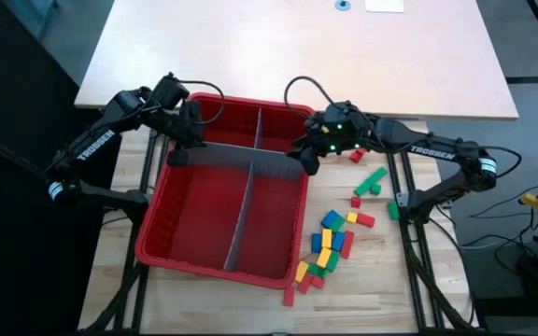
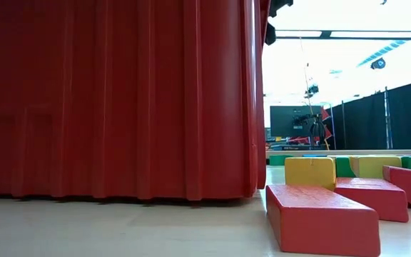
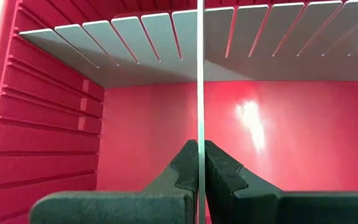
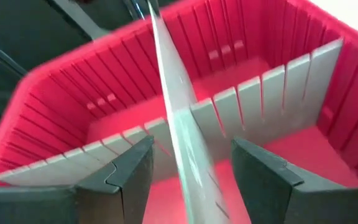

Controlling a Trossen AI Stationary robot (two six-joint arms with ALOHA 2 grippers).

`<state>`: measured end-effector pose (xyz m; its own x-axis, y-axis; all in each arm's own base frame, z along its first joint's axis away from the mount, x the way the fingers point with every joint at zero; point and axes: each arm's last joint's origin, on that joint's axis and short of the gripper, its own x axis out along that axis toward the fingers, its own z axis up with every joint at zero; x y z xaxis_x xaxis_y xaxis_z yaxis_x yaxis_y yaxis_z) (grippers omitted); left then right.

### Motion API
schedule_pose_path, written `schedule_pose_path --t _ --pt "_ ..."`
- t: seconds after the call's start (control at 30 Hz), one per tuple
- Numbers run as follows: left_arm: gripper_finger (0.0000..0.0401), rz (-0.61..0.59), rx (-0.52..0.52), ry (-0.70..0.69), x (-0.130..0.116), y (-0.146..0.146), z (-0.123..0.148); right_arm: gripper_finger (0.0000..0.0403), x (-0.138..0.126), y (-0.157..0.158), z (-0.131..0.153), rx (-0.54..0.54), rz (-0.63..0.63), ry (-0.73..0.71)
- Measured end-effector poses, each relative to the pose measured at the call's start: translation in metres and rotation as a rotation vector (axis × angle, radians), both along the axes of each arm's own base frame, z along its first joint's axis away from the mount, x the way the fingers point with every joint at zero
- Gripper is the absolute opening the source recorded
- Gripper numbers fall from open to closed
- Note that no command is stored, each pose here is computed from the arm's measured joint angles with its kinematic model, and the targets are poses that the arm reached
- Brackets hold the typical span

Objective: Sort blocks

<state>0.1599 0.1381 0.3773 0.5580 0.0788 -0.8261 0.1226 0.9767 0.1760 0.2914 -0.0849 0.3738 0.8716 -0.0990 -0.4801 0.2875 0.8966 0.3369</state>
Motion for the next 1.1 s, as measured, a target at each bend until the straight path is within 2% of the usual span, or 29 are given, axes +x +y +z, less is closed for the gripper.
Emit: schedule_pose_path --t 0.13,0.37,0.47,0.6,0.63,1.1 --pt "0.0000 -0.001 0.006 0.003 0.000 0.000 0.000 0.0190 0.003 -0.001 -0.013 0.023 0.001 0.089" --pt "0.0000 -0.003 0.009 0.004 0.000 0.000 0.000 0.0175 0.006 -0.001 -0.017 0.002 0.020 0.113" --pt "0.0000 -0.003 0.010 0.005 0.000 0.000 0.000 0.0130 0.006 -0.001 -0.017 -0.023 0.030 0.116" --pt "0.0000 -0.003 0.010 0.005 0.000 0.000 0.000 0.0027 0.007 -0.001 -0.017 -0.043 0.049 0.115" --pt "0.0000 -0.004 0.011 0.005 0.000 0.000 0.000 0.0015 0.007 -0.001 -0.017 -0.053 0.055 0.116" --pt "0.0000 -0.030 0.024 -0.046 0.004 0.002 0.002 0.0001 0.000 0.001 -0.016 -0.038 0.055 0.145"
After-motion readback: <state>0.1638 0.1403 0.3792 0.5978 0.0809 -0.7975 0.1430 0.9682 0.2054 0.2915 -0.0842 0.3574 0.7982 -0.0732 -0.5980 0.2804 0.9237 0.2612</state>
